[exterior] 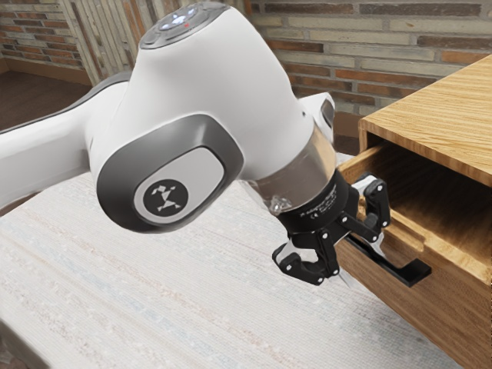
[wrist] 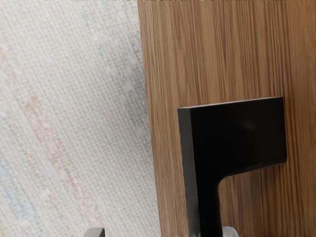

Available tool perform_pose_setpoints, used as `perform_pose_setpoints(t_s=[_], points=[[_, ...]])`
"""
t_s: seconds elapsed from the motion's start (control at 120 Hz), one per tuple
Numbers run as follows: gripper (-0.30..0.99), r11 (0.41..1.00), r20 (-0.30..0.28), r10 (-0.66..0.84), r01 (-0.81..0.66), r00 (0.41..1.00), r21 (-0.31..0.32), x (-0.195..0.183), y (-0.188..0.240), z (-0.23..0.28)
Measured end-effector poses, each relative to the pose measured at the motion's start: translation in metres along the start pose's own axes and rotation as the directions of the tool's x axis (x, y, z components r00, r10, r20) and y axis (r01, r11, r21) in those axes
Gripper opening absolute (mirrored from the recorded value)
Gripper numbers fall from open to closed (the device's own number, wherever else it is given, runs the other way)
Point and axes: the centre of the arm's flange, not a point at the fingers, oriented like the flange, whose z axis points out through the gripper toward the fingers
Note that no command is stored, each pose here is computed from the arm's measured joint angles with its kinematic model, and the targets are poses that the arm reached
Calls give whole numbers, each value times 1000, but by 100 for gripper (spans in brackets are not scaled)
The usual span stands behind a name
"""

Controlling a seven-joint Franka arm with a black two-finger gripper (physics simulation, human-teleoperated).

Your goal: Pull the drawer handle with one arm to open the drawer

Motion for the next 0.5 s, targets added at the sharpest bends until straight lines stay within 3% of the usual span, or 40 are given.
perform_pose_setpoints(t_s=[0.5], points=[[23,1000,-12,-16,16,1000,-11,-3,-21,-10]])
